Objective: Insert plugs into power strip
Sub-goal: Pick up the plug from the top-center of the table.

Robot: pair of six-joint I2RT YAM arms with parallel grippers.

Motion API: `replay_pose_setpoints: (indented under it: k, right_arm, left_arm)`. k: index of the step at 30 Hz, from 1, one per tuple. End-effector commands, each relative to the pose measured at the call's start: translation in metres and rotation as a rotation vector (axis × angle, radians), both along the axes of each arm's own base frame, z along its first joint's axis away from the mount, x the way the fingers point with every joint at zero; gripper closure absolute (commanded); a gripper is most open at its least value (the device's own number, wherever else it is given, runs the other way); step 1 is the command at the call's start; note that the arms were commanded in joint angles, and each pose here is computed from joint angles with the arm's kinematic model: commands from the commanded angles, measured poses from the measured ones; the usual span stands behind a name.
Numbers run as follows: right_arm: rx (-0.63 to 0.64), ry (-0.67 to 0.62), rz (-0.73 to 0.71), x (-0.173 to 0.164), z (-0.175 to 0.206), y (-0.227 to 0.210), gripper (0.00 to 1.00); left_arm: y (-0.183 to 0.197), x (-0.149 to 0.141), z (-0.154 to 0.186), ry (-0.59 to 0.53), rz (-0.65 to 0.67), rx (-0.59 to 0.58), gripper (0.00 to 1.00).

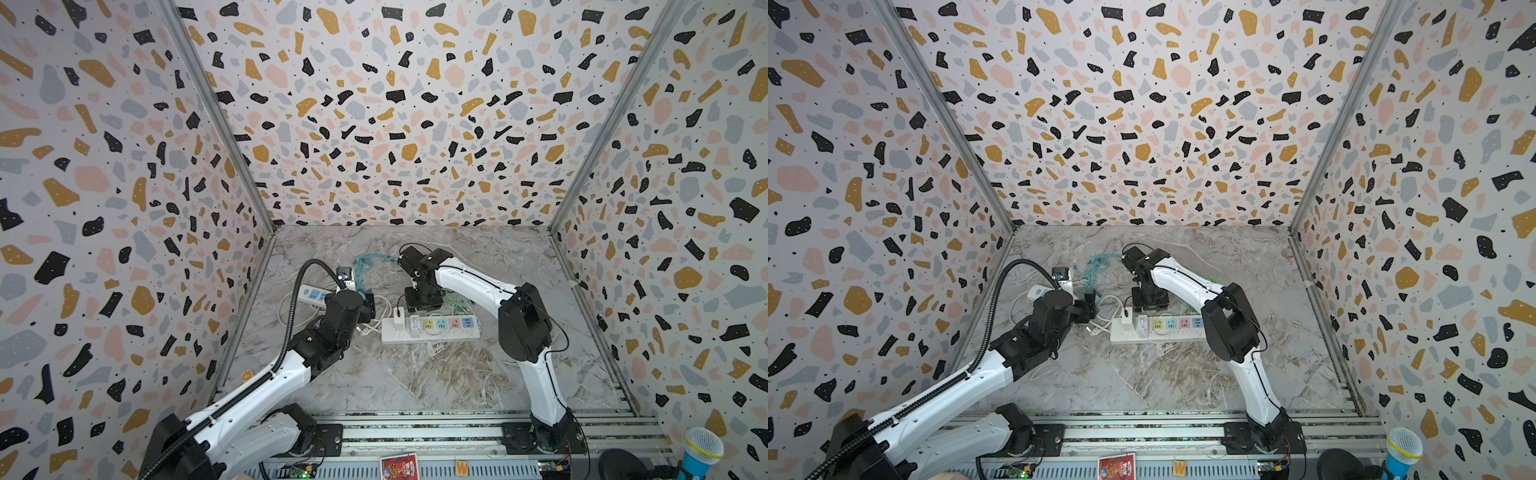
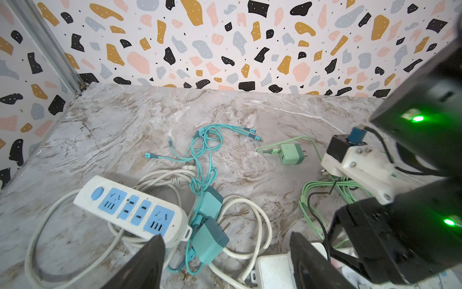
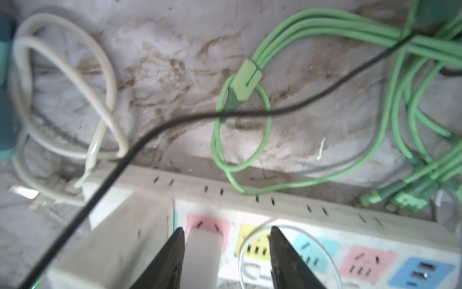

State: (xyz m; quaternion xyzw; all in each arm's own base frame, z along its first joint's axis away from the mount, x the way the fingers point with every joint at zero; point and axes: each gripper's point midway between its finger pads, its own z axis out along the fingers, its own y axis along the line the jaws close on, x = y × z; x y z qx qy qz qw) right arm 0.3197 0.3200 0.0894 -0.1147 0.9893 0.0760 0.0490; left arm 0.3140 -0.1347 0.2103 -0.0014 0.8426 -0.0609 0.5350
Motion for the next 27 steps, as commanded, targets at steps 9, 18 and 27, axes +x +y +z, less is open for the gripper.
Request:
replay_pose_setpoints:
  k: [9, 18, 27]
  right_arm:
    - [0.136, -0.115, -0.004, 0.006, 0.048, -0.025, 0.44]
    - [0.207, -0.186, -0.109, 0.038, 0.054, -0.088, 0.44]
    - [0.26, -0.266, -0.236, 0.073, 0.062, -0.16, 0.44]
  left_arm:
    - [-0.04, 0.013, -0.004, 0.023, -0.103, -0.025, 0.27]
    - [-0.068, 0.003, -0.033, 0.075, -0.14, 0.012, 0.28]
    - [-0.066, 0.017, -0.005, 0.018, -0.087, 0.077, 0.28]
